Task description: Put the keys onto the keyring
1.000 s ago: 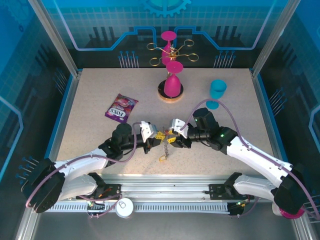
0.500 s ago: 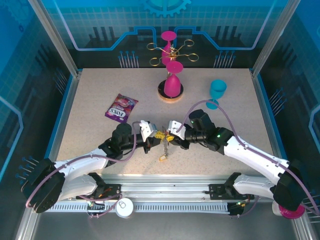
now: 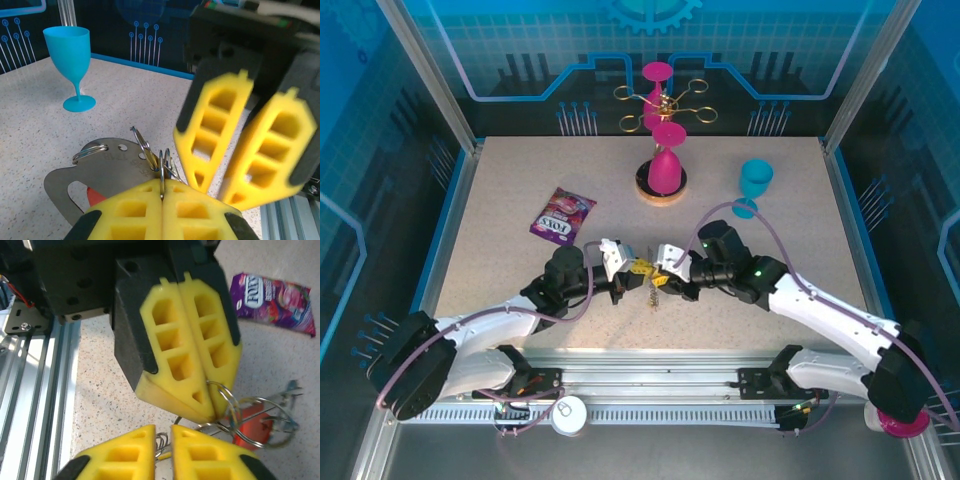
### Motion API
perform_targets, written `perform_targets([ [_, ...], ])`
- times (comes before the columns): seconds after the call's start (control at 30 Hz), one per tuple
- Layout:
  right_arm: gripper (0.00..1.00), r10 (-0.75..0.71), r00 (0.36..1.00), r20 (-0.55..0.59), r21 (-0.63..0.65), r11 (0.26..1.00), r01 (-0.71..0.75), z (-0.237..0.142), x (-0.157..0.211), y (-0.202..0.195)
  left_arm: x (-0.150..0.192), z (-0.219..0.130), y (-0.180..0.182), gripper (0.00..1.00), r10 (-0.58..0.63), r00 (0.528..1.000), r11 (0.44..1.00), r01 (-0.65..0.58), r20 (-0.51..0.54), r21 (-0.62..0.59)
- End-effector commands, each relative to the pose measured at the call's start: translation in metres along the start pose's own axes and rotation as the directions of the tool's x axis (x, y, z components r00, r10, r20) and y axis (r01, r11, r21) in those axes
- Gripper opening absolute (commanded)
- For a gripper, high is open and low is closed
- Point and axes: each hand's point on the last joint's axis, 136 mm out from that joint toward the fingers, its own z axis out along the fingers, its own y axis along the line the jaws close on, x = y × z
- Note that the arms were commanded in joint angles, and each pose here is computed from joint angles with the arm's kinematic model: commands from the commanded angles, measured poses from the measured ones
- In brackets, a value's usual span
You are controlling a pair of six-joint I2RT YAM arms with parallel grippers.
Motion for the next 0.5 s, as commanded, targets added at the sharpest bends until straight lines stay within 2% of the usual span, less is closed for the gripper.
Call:
perform_targets([
  [0.0, 0.19, 0.039, 0.994, 0.1, -0.021, 0.999, -0.037, -0.024, -0.013, 0.001, -0.016, 0.002, -0.006, 0.0, 0.084, 0.995, 0.995, -0.086, 0.06, 0.043],
  [0.17, 0.17, 0.059, 0.985, 0.161, -0.005, 0.998, -0.059, -0.036, -0.022, -0.01, -0.009, 0.003, -0.01, 0.0, 0.145, 0.988, 0.986, -0.149, 0.054, 0.075],
  [0.47, 0.2, 0.075, 0.987, 0.143, -0.067, 0.996, -0.066, -0.023, -0.018, -0.007, -0.01, 0.004, -0.021, 0.0, 0.179, 0.981, 0.973, -0.188, 0.072, 0.137],
])
